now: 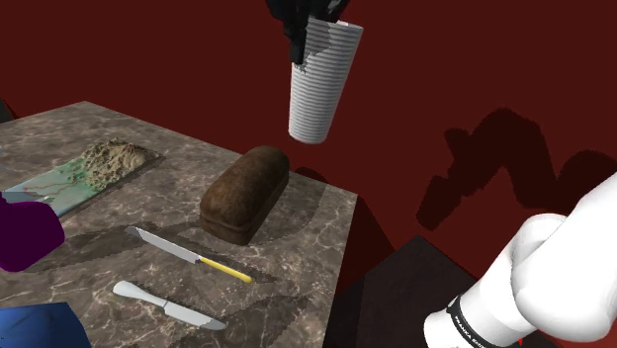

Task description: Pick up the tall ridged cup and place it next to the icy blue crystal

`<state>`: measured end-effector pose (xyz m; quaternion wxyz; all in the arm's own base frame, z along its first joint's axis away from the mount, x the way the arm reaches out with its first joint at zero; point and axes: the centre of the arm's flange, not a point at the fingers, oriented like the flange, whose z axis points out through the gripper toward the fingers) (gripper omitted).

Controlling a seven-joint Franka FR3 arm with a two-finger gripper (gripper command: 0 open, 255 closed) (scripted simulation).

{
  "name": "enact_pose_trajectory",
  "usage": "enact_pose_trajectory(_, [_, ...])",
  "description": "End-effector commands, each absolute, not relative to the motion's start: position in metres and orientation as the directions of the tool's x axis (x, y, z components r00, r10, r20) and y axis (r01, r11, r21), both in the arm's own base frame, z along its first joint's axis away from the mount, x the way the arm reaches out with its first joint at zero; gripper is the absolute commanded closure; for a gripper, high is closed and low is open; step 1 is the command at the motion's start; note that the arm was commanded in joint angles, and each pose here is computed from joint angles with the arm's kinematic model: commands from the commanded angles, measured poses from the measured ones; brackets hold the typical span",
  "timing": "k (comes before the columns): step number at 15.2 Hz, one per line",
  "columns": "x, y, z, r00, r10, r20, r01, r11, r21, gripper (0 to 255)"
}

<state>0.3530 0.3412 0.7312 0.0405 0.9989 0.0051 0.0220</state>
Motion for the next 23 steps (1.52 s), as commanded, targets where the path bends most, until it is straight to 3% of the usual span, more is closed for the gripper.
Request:
enact_pose_trajectory(1, [0.336, 0.361, 0.733, 0.999, 0.010, 0.044, 0.007, -0.997, 0.081, 255])
enact_pose_trajectory(15, [0.220, 0.516, 0.733, 0.999, 0.010, 0.044, 0.007, -0.997, 0.081, 255])
enact_pose_trajectory(23, [0.220, 0.516, 0.691, 0.999, 0.010, 0.044, 0.007, -0.997, 0.081, 255])
